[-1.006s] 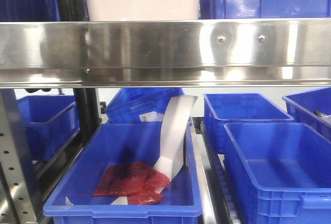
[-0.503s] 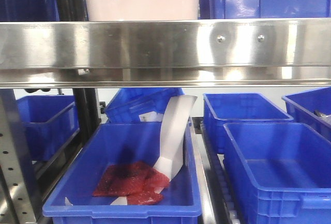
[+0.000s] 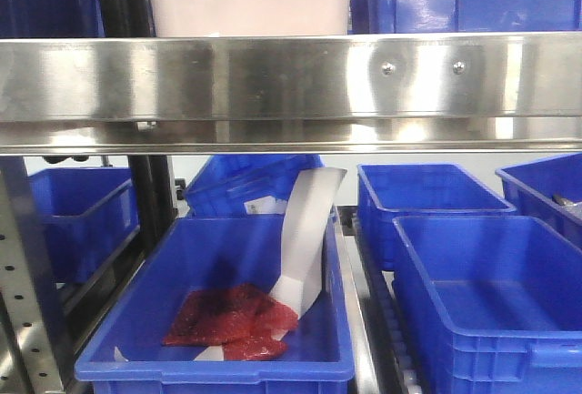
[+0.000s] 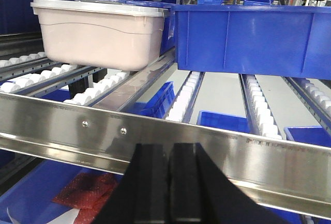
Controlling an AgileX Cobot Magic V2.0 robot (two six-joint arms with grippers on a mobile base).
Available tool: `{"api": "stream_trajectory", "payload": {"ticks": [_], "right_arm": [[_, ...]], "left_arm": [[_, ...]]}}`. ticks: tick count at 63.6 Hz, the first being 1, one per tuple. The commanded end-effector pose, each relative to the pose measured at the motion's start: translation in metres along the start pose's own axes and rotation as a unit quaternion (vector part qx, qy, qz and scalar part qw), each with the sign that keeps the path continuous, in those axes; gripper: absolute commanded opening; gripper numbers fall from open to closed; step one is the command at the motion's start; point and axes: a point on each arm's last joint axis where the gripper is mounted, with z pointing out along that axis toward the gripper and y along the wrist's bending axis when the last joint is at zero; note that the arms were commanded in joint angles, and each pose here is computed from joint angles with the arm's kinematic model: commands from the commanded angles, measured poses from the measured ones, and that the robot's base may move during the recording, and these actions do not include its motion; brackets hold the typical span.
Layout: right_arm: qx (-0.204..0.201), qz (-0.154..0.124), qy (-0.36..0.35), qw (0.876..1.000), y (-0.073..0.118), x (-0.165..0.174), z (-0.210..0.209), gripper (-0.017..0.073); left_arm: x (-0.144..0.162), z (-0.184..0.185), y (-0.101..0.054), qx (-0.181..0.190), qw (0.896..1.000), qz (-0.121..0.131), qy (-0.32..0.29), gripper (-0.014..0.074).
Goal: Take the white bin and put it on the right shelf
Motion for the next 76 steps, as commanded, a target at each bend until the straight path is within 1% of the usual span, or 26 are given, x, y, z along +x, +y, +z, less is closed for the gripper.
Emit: {"api": "stream_trajectory", "payload": {"ticks": [1, 18, 23, 26, 27, 28, 29, 30, 31, 32, 33, 44, 52, 57, 60, 65, 73, 76], "right_arm": [[0.018, -0.005, -0.041, 0.999, -0.003, -0.015, -0.001, 0.0073], [0.019, -0.007, -0.040, 0.999, -0.003, -0.014, -0.001, 0.0073], [0.029, -0.031, -0.033, 0.999, -0.005, -0.010, 0.000, 0.0073], [0.042, -0.032, -0.035, 0.998, -0.008, -0.008, 0.001, 0.0073], [0.047, -0.022, -0.039, 0.998, -0.009, -0.008, 0.001, 0.0073], [0.052, -0.025, -0.040, 0.998, -0.010, -0.007, 0.001, 0.0073], [0.056, -0.012, -0.044, 0.997, -0.010, -0.006, 0.001, 0.0073], [0.059, -0.008, -0.046, 0.997, -0.011, -0.006, 0.002, 0.0073], [0.063, -0.012, -0.046, 0.997, -0.012, -0.005, 0.002, 0.0073], [0.066, 0.001, -0.049, 0.997, -0.013, -0.003, 0.002, 0.0073], [0.070, -0.004, -0.048, 0.996, -0.013, -0.002, 0.003, 0.0073], [0.099, 0.028, -0.018, 0.995, -0.019, 0.028, 0.008, 0.0073], [0.141, 0.050, -0.005, 0.989, -0.026, 0.046, 0.007, 0.0073], [0.158, 0.049, -0.020, 0.986, -0.028, 0.054, 0.004, 0.0073], [0.162, 0.040, -0.038, 0.985, -0.028, 0.059, 0.001, 0.0073], [0.164, 0.029, -0.059, 0.984, -0.027, 0.071, -0.003, 0.0073], [0.162, 0.025, -0.081, 0.983, -0.025, 0.093, -0.009, 0.0073], [0.162, 0.022, -0.095, 0.982, -0.024, 0.095, -0.012, 0.0073]], "left_arm": [[-0.003, -0.001, 0.001, -0.004, 0.999, -0.005, -0.045, -0.0118], [-0.003, -0.001, 0.001, -0.004, 0.999, -0.005, -0.045, -0.0118], [-0.003, -0.001, 0.001, -0.004, 0.999, -0.005, -0.045, -0.0118], [-0.003, -0.001, 0.001, -0.004, 0.999, -0.005, -0.045, -0.0118], [-0.003, -0.001, 0.001, -0.004, 0.999, -0.005, -0.045, -0.0118], [-0.003, -0.001, 0.001, -0.004, 0.999, -0.005, -0.045, -0.0118], [-0.003, -0.001, 0.001, -0.004, 0.999, -0.005, -0.045, -0.0118], [-0.003, -0.001, 0.001, -0.004, 0.999, -0.005, -0.045, -0.0118], [-0.003, -0.001, 0.001, -0.004, 0.999, -0.005, -0.045, -0.0118], [-0.003, -0.001, 0.001, -0.004, 0.999, -0.005, -0.045, -0.0118], [-0.003, -0.001, 0.001, -0.004, 0.999, -0.005, -0.045, -0.0118], [-0.003, -0.001, 0.001, -0.004, 0.999, -0.005, -0.045, -0.0118], [-0.003, -0.001, 0.001, -0.004, 0.999, -0.005, -0.045, -0.0118], [-0.003, -0.001, 0.001, -0.004, 0.999, -0.005, -0.045, -0.0118], [-0.003, -0.001, 0.001, -0.004, 0.999, -0.005, -0.045, -0.0118], [-0.003, -0.001, 0.001, -0.004, 0.999, -0.005, -0.045, -0.0118], [-0.003, -0.001, 0.001, -0.004, 0.999, -0.005, -0.045, -0.0118], [-0.003, -0.001, 0.001, -0.004, 0.999, -0.005, -0.045, -0.0118]]}}
